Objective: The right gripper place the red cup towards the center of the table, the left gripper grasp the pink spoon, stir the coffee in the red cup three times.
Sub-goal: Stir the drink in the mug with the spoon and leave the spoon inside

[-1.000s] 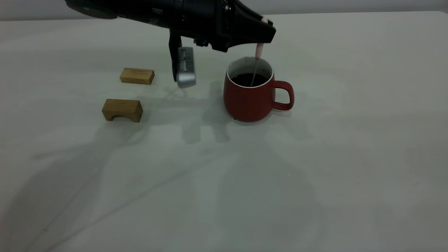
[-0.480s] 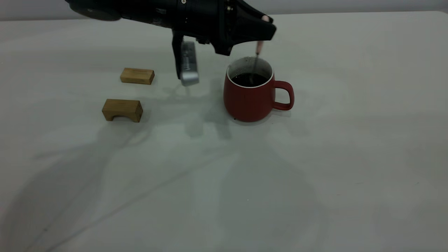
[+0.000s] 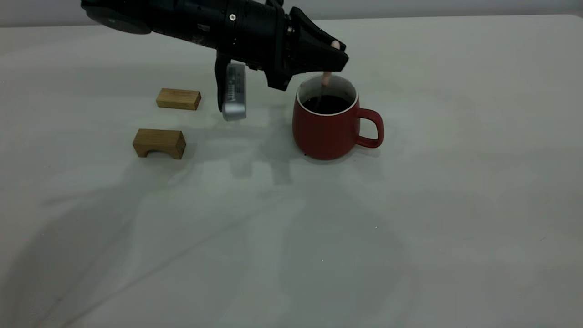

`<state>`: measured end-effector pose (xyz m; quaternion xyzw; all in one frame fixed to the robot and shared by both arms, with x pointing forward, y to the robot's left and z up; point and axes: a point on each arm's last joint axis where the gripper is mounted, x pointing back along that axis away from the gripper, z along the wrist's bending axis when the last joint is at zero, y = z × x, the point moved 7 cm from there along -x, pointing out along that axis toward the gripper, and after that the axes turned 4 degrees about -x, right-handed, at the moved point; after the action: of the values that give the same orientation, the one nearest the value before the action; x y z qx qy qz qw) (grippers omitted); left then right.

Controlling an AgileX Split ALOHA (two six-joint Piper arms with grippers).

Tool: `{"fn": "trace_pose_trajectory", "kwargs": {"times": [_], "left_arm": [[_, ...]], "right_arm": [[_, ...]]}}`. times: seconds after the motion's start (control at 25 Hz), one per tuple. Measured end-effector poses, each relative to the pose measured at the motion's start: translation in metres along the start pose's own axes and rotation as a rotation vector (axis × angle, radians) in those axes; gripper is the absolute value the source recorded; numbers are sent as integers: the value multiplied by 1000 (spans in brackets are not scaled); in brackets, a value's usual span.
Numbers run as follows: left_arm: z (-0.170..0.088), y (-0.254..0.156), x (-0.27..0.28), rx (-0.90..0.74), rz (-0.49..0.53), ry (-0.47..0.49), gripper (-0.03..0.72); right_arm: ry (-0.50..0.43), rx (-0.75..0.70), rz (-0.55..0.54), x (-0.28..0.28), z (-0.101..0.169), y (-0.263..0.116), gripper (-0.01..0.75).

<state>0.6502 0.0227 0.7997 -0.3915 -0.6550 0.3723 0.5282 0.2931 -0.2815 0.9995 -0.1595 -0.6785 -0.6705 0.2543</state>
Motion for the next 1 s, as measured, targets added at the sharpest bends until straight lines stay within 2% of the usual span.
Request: {"fn": "trace_pose_trajectory", "kwargs": {"times": [0.12, 0.28, 0.44, 0.56, 0.72, 0.88, 1.0], "left_arm": [[0, -3, -2, 8, 44, -7, 168], [11, -9, -4, 151, 123, 64, 168], [14, -7, -2, 224, 112, 100, 168], [13, -2, 2, 196, 62, 106, 168], [5, 2, 6, 104, 17, 62, 168], [-4, -1, 4, 39, 59, 1, 168], [2, -3, 0, 82, 105, 29, 168]], "right_arm": [[0, -1, 0, 0, 0, 0, 585], [0, -1, 0, 0, 0, 0, 585], [0, -1, 0, 0, 0, 0, 585], [0, -1, 0, 0, 0, 0, 585], [0, -1, 0, 0, 0, 0, 585], [0, -1, 0, 0, 0, 0, 585], [0, -1, 0, 0, 0, 0, 585]]}}
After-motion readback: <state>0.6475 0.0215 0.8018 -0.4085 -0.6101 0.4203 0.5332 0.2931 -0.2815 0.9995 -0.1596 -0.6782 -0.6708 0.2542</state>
